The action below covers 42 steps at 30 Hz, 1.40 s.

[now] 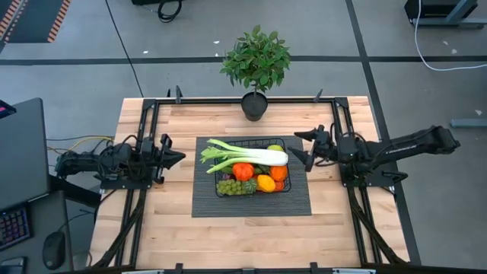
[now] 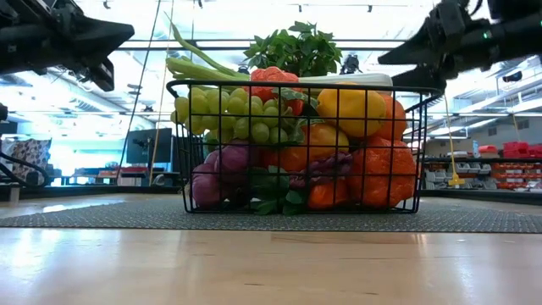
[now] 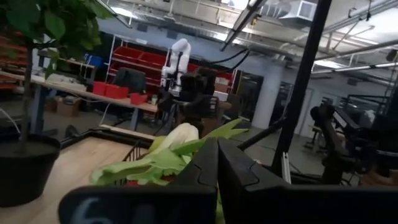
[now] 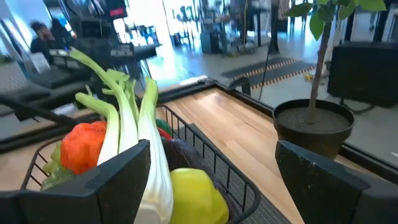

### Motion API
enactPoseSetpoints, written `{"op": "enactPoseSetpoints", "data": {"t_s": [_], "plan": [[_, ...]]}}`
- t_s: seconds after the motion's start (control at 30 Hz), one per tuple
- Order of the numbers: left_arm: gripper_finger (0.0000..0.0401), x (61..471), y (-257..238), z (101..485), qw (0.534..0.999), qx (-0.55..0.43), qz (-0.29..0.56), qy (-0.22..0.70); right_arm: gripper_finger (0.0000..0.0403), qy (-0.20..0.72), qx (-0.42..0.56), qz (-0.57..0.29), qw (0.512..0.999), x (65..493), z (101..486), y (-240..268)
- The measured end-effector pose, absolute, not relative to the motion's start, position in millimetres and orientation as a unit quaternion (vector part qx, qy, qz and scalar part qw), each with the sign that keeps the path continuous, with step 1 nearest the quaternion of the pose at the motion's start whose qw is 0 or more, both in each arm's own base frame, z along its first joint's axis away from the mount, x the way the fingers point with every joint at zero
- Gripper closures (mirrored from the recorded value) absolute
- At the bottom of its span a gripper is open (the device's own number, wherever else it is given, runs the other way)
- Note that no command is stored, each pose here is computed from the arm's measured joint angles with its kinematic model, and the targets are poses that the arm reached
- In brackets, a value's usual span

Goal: Build produce basket
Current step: Return to Home Position

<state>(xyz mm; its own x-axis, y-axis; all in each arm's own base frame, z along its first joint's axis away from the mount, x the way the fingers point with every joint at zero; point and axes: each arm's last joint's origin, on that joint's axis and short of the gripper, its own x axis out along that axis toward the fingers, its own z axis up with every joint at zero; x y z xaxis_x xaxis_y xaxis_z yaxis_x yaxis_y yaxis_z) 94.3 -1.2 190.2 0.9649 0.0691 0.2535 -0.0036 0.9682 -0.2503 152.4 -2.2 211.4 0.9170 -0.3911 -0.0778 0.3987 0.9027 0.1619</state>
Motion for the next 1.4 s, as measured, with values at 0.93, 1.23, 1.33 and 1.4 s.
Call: {"op": "enactPoseSetpoints", "data": {"t_s": [0.93,1.23,1.33,1.4], "plan": [[0.0395,95,-1,185,0.988,-0.107,0.028,-0.107,0.0055,-0.003,0.068,-0.172,0.983,106,166,-1],[0.0389,96,-2,184,0.991,-0.092,0.012,-0.100,0.0055,0.003,0.065,-0.128,0.990,102,164,1],[0.0393,96,-3,184,0.991,-0.090,-0.010,-0.099,0.0055,0.007,0.061,-0.103,0.993,102,164,2],[0.0396,96,-4,184,0.991,-0.089,-0.022,-0.098,0.0055,0.011,0.053,-0.085,0.995,102,164,3]]}}
